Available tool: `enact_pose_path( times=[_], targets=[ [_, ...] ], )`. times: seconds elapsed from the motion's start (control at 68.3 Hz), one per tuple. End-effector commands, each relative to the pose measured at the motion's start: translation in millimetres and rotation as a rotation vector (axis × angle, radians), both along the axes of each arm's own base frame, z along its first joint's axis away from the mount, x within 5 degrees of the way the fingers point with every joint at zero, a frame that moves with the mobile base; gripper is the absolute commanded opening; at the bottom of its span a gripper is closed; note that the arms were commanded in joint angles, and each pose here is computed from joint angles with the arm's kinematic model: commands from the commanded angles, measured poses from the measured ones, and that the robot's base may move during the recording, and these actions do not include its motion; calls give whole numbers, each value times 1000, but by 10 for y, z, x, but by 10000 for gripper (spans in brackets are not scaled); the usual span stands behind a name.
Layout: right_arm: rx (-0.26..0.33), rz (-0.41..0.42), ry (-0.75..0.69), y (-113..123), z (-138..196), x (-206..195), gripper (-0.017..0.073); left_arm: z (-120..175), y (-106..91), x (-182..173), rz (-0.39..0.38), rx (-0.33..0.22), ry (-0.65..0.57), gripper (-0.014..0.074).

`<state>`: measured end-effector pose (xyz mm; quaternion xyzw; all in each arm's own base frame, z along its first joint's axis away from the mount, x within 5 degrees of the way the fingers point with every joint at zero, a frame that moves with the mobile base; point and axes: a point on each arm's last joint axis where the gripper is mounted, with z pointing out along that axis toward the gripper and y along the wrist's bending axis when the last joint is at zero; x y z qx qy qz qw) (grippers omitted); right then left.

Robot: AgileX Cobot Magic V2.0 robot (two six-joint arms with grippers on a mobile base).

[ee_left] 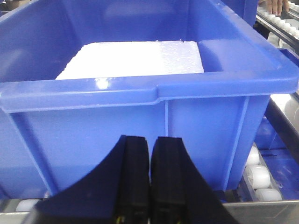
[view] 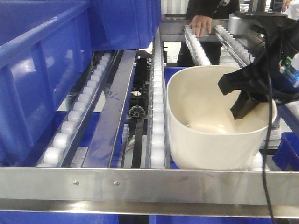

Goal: Move white bin to right shelf second layer
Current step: 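Set the white bin down on the rollers between the blue crates, then open the right gripper and lift it off the bin's rim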

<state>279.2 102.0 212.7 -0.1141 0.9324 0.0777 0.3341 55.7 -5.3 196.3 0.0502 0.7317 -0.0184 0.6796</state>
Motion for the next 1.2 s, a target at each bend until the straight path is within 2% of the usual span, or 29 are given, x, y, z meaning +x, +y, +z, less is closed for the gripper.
enact_pose_path(
  times=[0.0, 0.088, 0.615, 0.938, 1.187],
  targets=[
    [55, -7, -121, 25, 242, 64, 450, -39, -4, 7, -6, -9, -62, 85],
    [68, -8, -119, 50, 246, 54, 502, -39, -4, 7, -6, -9, -62, 85],
    [101, 2, -184, 108, 353, 75, 500, -39, -4, 7, -6, -9, -62, 85],
    [135, 5, -269, 106, 689, 62, 500, -39, -4, 7, -6, -9, -62, 85],
    [174, 7, -367, 16, 1055, -170, 478, -39, -4, 7, -6, -9, -62, 85]
  ],
)
